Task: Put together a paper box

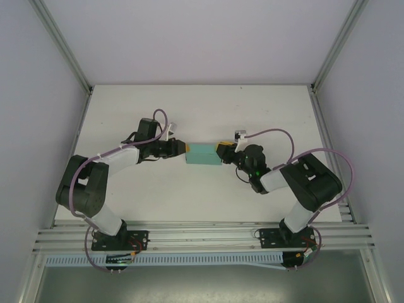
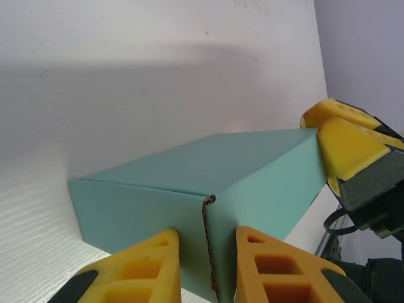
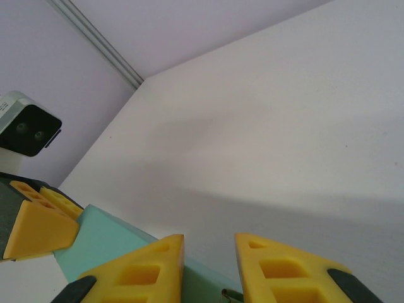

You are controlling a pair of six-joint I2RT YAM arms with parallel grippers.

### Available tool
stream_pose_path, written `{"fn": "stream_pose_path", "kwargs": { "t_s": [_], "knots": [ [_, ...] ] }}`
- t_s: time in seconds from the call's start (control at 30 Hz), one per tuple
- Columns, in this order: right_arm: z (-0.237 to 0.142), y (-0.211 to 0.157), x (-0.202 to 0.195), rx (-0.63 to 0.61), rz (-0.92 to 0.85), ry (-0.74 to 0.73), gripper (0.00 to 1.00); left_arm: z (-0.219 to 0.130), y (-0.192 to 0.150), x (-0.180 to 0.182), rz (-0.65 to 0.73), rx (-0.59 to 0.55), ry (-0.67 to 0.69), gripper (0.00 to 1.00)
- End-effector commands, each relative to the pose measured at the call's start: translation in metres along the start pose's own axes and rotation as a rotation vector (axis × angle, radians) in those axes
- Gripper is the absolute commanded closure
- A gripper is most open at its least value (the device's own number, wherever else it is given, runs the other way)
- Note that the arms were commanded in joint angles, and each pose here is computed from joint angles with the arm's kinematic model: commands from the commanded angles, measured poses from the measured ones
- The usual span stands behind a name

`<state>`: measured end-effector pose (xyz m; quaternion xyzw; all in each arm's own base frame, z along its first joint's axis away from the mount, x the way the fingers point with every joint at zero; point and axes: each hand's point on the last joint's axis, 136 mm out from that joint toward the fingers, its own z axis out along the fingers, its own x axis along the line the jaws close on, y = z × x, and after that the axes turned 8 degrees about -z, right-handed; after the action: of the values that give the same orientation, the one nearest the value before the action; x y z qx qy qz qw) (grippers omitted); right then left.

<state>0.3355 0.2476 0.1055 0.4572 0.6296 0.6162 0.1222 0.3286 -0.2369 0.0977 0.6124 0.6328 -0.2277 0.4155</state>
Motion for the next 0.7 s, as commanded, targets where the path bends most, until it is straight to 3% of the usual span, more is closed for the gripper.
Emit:
{"fn": "stream_pose_path", "kwargs": {
  "t_s": [0.0, 0.13, 0.43, 0.67],
  "knots": [
    [-0.046, -0.136, -0.071, 0.44, -0.032, -0.246, 0.93, 0.004, -0.062, 0.105, -0.154, 0.139, 0.352, 1.0],
    [-0.043, -0.139, -0.072, 0.434, -0.031, -0.229, 1.0, 0.005, -0.062, 0.102, -0.085, 0.137, 0.327, 1.0],
    [-0.035, -0.113, -0.063, 0.424, -0.013, -0.228, 0.99, 0.006, -0.038, 0.074, -0.023, 0.128, 0.264, 1.0],
    [-0.014, -0.058, -0.037, 0.4, -0.002, -0.181, 0.78, 0.005, 0.004, 0.016, 0.063, 0.076, 0.114, 0.66]
  ]
}}
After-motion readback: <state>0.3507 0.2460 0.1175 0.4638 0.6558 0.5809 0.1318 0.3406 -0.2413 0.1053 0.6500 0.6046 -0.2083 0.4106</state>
